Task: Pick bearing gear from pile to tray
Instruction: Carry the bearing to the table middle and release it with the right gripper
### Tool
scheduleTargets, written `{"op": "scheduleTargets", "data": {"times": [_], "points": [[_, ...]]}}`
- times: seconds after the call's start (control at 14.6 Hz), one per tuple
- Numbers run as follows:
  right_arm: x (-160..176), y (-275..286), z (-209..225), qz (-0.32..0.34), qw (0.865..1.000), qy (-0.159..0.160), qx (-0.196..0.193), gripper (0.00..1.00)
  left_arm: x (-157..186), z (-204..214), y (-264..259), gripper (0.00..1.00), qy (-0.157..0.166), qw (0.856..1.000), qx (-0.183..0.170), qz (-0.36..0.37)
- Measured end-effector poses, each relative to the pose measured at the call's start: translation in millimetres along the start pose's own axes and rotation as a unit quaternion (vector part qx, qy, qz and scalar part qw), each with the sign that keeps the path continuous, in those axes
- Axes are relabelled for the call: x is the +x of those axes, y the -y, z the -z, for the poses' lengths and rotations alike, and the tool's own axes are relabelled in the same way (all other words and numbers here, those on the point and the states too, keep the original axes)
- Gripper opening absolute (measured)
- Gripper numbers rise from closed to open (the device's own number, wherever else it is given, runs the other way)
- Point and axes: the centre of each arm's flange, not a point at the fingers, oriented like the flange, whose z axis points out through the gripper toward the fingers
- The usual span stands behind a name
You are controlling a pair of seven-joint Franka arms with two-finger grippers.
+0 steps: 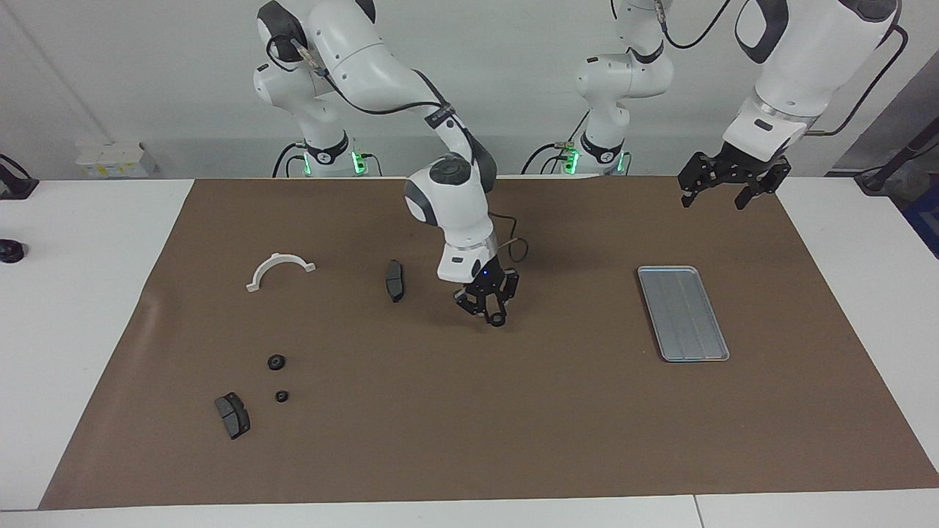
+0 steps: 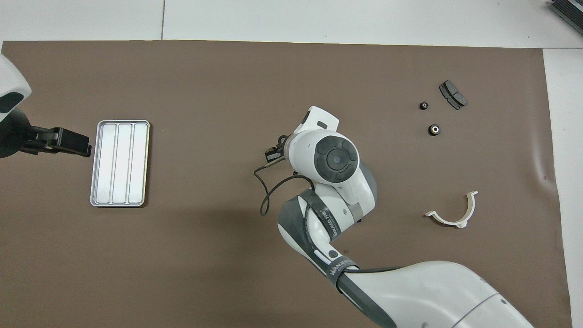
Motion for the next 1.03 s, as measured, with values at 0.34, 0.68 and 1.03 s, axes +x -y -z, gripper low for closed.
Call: {"op": "scheduleTargets", "data": {"times": [0.34,0.68,1.03], "points": [[-10,60,-4,-0.028,0.999,-0.006,0.02,0.61,-1,-1,0,1.0,0.003,1.0,0.0,0.0],[19,3,3,-0.012,0.999,-0.022,-0.038,0.98,0,0,-3,1.0,0.0,1.0,0.0,0.012],[76,-171,42,0.011,0.995,-0.014,-0.103,0.98,13,-54,-59,1.0,-0.054,0.986,-0.012,0.157]]}}
